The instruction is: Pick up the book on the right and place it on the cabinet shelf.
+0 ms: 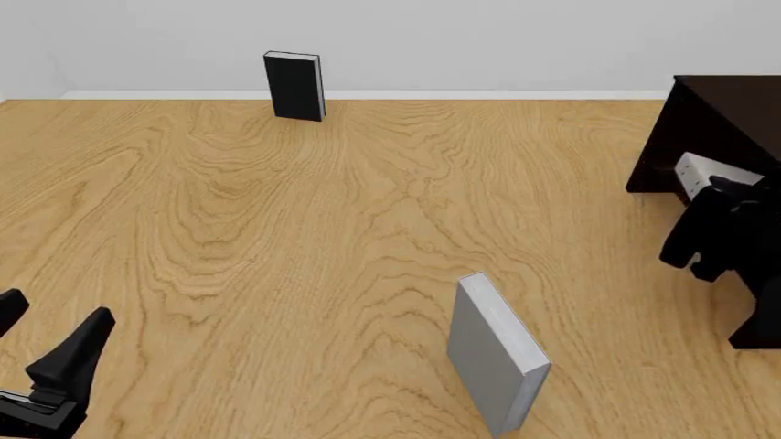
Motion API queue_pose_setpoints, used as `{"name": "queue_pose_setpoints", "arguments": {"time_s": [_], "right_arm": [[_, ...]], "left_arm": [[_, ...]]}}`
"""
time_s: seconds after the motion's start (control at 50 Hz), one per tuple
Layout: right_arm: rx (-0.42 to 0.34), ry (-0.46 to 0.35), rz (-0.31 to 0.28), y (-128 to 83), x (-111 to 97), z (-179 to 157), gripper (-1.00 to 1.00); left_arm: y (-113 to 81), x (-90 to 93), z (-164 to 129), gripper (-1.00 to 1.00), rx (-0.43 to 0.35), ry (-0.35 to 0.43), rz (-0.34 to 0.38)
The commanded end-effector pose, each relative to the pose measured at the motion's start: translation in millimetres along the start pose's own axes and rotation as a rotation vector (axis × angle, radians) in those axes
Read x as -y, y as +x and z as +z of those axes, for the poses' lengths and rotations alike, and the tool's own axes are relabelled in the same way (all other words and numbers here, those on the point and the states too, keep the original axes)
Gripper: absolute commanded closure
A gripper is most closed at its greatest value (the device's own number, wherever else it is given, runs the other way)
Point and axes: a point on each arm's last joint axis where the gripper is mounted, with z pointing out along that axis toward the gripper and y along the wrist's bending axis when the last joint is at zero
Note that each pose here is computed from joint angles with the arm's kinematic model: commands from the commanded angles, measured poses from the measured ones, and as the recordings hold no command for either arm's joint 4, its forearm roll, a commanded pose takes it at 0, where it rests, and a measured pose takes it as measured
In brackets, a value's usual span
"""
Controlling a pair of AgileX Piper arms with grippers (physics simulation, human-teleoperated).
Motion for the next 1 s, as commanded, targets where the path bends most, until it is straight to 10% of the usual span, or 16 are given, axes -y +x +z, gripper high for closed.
{"name": "queue_pose_setpoints", "arguments": {"time_s": [0.02, 1.0], "right_arm": [[-0.013, 0.025, 0.025, 4, 7, 9, 1.0], [-0.057, -0.042, 0.085, 16, -1, 30, 1.0]], "left_arm": [[0.3, -0.1, 0, -1.0, -0.003, -0.002, 0.002], [0.4, -0.1, 0, -1.0, -0.004, -0.002, 0.004]]}}
